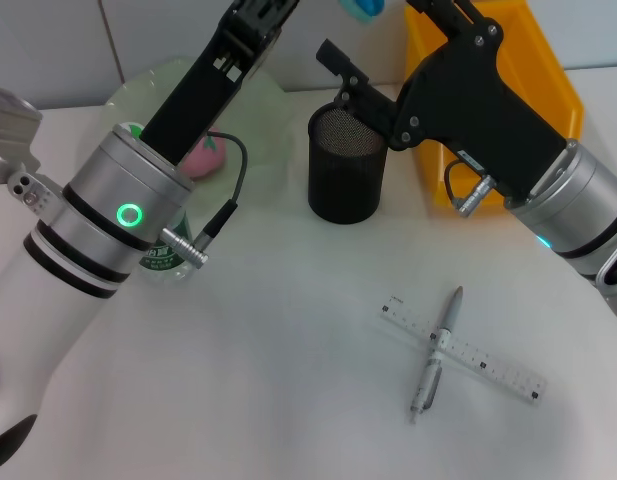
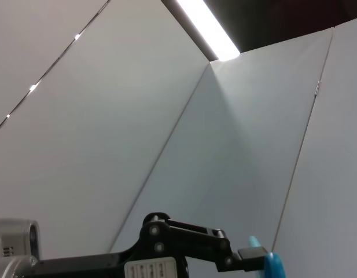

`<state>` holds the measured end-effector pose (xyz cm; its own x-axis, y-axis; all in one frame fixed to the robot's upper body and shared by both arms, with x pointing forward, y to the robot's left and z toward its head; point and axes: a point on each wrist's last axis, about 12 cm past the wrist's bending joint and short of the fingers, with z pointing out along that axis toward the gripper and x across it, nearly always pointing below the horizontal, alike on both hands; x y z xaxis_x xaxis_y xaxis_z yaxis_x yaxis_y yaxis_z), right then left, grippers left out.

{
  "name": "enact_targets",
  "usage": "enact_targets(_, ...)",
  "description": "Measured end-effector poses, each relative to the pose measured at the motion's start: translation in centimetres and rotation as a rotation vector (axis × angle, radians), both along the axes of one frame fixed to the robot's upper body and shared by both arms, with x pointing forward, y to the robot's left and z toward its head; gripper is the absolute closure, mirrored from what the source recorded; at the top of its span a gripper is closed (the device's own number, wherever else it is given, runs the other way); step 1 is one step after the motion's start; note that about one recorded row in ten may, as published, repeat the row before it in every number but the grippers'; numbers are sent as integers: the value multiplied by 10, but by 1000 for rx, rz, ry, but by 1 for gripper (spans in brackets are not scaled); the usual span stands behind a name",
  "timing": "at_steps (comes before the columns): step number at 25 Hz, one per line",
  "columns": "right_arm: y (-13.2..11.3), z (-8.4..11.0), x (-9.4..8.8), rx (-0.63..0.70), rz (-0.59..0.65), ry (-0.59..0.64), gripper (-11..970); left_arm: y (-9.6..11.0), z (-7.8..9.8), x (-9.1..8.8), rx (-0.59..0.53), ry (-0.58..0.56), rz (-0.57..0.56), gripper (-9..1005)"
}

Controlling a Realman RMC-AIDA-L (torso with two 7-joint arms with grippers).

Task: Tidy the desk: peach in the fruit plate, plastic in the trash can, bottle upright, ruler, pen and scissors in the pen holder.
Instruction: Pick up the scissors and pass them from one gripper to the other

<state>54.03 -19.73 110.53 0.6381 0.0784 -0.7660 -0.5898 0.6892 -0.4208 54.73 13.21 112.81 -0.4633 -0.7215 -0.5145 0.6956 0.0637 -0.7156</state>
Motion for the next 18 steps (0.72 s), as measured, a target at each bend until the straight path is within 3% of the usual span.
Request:
enact_targets(8,2,2,3,2,0,-6,374,-2,-1,-2,7,0,-9,732)
enact_targets(13,2,4,5,-3,-1,-10,572,-2,-1,-2,7,0,-11,733)
enact_targets(18,5,5,9,-15,-1,-5,571,-2,-2,-2,9,0,-12,733)
